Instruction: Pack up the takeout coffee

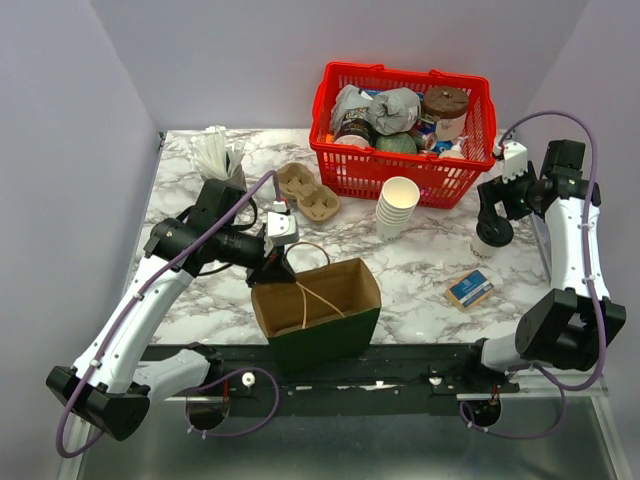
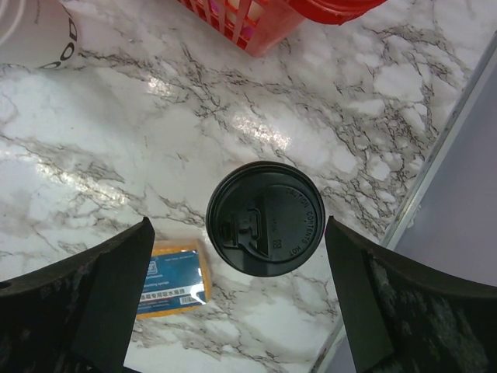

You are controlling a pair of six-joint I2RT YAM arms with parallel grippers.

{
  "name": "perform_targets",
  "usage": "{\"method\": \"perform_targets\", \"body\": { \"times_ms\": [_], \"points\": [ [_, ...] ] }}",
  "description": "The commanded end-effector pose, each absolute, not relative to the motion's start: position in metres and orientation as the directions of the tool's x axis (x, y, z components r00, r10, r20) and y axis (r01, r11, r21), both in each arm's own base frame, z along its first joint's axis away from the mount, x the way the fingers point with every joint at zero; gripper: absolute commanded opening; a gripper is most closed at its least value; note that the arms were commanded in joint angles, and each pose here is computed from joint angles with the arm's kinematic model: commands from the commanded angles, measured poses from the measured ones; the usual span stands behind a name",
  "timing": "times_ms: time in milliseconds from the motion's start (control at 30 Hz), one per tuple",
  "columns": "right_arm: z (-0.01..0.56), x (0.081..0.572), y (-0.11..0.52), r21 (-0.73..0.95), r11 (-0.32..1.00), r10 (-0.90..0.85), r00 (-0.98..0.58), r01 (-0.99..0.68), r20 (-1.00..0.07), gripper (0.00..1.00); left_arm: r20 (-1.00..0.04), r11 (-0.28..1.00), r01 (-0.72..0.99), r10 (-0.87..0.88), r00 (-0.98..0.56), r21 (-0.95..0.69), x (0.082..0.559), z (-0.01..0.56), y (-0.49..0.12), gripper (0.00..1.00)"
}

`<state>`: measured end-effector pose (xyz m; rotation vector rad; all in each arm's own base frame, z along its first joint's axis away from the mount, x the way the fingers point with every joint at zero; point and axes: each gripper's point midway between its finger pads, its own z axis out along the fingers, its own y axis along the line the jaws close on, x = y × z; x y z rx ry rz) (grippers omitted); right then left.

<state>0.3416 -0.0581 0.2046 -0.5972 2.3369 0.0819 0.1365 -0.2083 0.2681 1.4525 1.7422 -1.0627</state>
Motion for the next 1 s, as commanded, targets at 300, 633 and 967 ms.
{"method": "perform_targets", "body": {
  "times_ms": [300,633,967],
  "points": [
    [0.153,0.350,-0.089,-0.075,0.896,-0.417,-0.774,-0.437,-0.477,1.00,-0.858,0.083,0.986,0.486,-0.168,-0.146,0.143,0.274,-0.208,0.00],
    [0.137,0.346,-0.097,-0.071,0.887,-0.443,-0.798,-0.457,-0.408,1.00,-0.861,0.096,0.987,0.482,-0.160,-0.130,0.147,0.275,-0.208,0.00],
    [0.127,0.344,-0.095,-0.021,0.890,-0.430,-0.822,-0.456,-0.374,1.00,-0.862,0.098,0.988,0.483,-0.154,-0.121,0.150,0.277,-0.209,0.00]
  ]
}}
